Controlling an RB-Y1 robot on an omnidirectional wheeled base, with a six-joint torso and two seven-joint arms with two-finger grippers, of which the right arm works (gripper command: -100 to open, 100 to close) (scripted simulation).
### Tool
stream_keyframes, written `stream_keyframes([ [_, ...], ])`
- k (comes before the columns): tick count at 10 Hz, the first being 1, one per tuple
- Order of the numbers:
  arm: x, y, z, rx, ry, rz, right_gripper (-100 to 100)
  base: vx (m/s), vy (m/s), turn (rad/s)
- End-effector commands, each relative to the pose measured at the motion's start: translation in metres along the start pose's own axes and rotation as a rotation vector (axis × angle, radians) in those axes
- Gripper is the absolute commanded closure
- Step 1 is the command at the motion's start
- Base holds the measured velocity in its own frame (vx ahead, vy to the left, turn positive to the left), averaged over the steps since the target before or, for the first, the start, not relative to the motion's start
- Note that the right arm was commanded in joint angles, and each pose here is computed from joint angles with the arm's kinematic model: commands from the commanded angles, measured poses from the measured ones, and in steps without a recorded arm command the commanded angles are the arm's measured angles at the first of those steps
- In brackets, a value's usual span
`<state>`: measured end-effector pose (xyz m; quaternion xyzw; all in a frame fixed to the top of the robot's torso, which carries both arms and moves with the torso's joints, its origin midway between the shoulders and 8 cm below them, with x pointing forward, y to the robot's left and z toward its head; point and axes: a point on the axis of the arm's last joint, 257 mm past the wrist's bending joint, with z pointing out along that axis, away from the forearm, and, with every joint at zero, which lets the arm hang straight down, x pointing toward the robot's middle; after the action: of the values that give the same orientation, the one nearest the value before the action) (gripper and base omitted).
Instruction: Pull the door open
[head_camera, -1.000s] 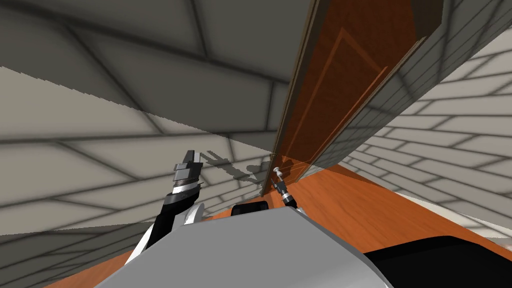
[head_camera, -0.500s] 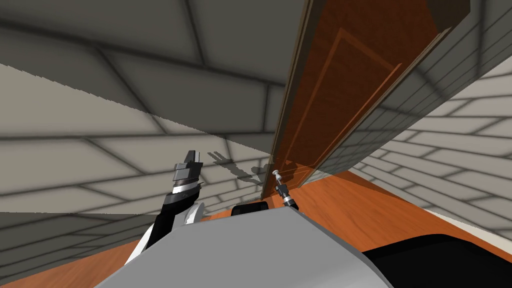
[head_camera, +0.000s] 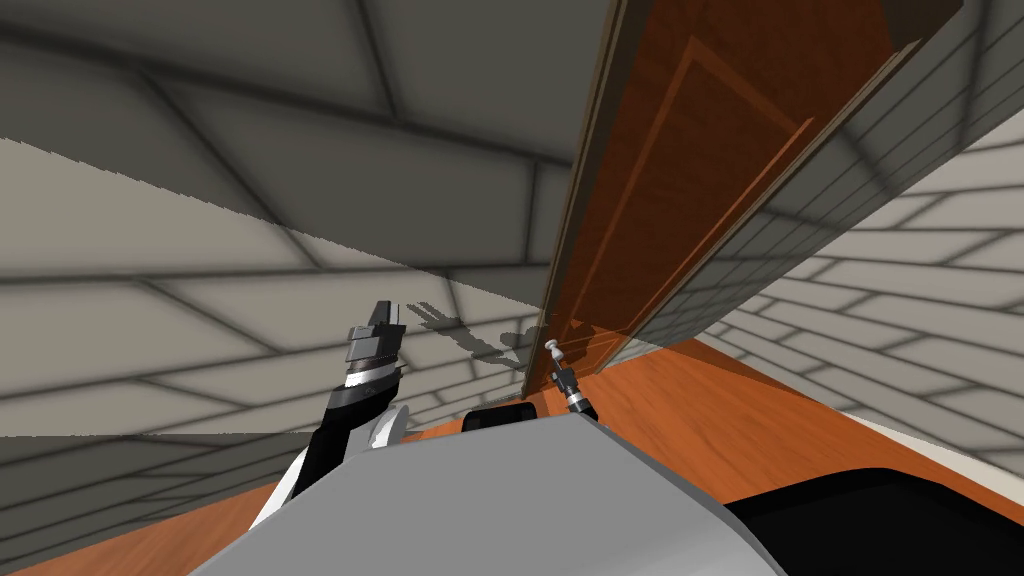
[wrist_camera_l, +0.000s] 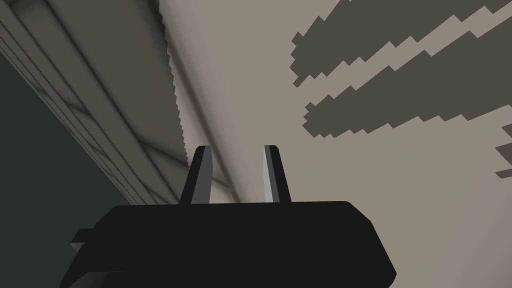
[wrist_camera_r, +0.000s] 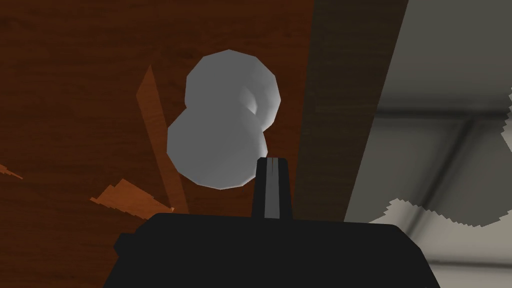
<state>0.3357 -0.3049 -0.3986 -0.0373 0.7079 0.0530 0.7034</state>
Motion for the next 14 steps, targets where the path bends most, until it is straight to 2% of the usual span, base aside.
stream_keyframes([
  [1,0.0,0.001,0.0018,-0.001,0.002,0.001,100,0.0,0.0,0.0],
  [2,-0.001,-0.015,-0.0048,0.016,0.0,-0.005,-100,-0.158,0.059,0.137],
  [5,-0.004,-0.036,-0.0113,0.038,-0.002,-0.012,-100,-0.199,0.063,0.095],
  [7,-0.007,-0.054,-0.0172,0.059,-0.004,-0.019,-100,-0.203,-0.057,0.068],
  [8,-0.008,-0.059,-0.0187,0.064,-0.005,-0.021,-100,-0.182,-0.089,0.036],
  [9,-0.007,-0.055,-0.0177,0.06,-0.005,-0.02,-100,-0.073,-0.045,0.007],
  [10,-0.007,-0.066,-0.0209,0.082,-0.006,-0.02,-100,0.082,0.004,0.142],
  [14,-0.008,-0.085,-0.0266,0.122,-0.011,-0.02,-100,0.162,0.026,0.127],
])
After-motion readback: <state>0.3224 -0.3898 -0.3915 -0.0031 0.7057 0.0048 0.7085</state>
